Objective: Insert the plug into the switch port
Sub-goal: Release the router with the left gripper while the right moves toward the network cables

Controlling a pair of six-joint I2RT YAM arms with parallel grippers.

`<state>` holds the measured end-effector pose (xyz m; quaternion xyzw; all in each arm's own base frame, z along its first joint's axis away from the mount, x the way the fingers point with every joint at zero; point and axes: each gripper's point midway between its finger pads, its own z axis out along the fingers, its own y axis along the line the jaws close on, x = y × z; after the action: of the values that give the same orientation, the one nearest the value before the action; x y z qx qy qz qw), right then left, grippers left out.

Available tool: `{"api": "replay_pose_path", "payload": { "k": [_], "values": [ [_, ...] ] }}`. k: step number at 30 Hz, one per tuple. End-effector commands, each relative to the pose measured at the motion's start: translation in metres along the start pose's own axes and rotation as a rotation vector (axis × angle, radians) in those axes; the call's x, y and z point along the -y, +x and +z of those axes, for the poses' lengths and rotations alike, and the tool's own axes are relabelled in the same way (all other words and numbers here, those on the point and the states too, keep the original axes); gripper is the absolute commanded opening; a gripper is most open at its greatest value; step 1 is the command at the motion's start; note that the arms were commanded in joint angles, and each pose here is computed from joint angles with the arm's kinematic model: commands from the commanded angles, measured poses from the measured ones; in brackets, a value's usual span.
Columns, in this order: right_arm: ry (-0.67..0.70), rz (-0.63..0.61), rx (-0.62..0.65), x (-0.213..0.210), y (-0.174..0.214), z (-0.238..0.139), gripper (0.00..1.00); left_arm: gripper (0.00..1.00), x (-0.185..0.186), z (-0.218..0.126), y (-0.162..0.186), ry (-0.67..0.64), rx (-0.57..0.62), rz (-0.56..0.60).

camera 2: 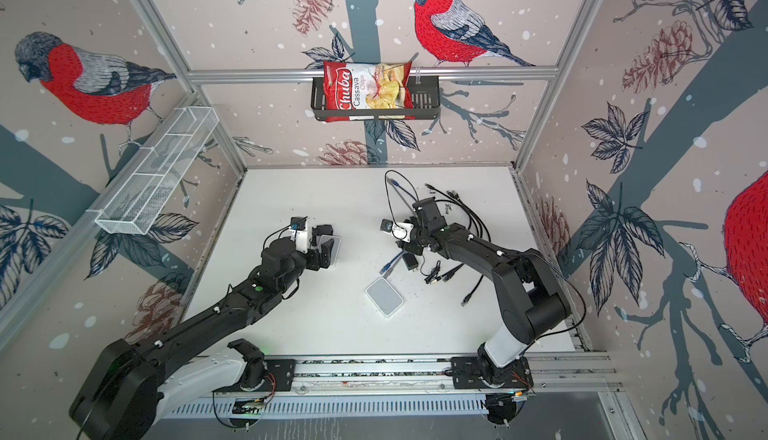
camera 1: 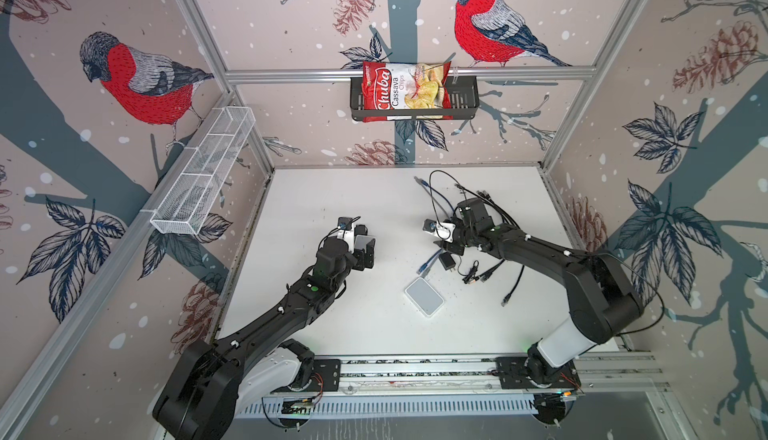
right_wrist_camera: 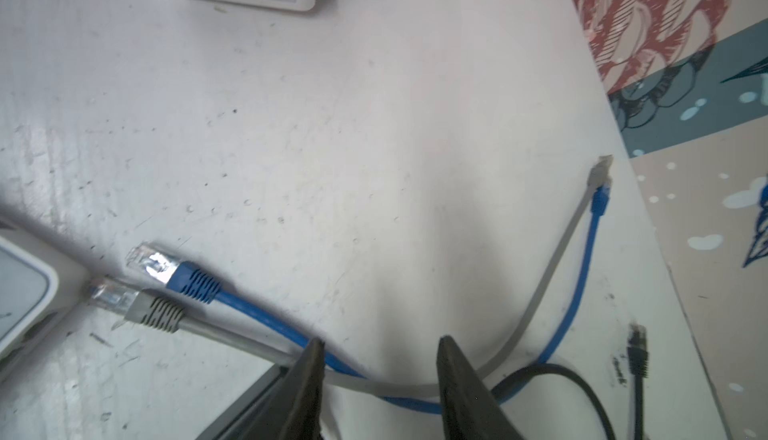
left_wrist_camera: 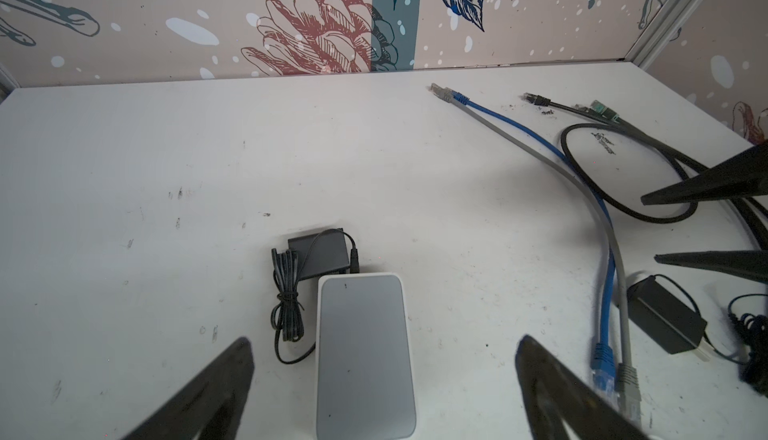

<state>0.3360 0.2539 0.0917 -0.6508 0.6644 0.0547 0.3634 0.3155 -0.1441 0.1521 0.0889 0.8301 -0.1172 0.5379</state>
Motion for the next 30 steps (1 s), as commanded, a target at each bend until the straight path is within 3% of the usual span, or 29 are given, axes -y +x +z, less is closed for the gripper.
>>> {"api": "replay_pose_path", "payload": {
  "k": [1,6,20,30],
  "values": [
    [-0.013,-0.069,-0.048,-0.011,0.008,0.005,0.46,0.97,0.002,-0.002,-0.011,0.014,0.059,0.006],
    [-0.061,-0.185,-0.131,-0.036,0.021,0.015,0.46,0.97,0.006,-0.004,-0.013,0.040,0.087,0.022],
    [-0.123,-0.253,-0.188,-0.063,0.032,0.036,0.42,0.97,0.004,-0.006,-0.012,0.036,0.117,0.049],
    [-0.118,-0.279,-0.184,-0.063,0.032,0.041,0.27,0.97,0.004,-0.004,-0.011,0.030,0.116,0.065]
  ]
}}
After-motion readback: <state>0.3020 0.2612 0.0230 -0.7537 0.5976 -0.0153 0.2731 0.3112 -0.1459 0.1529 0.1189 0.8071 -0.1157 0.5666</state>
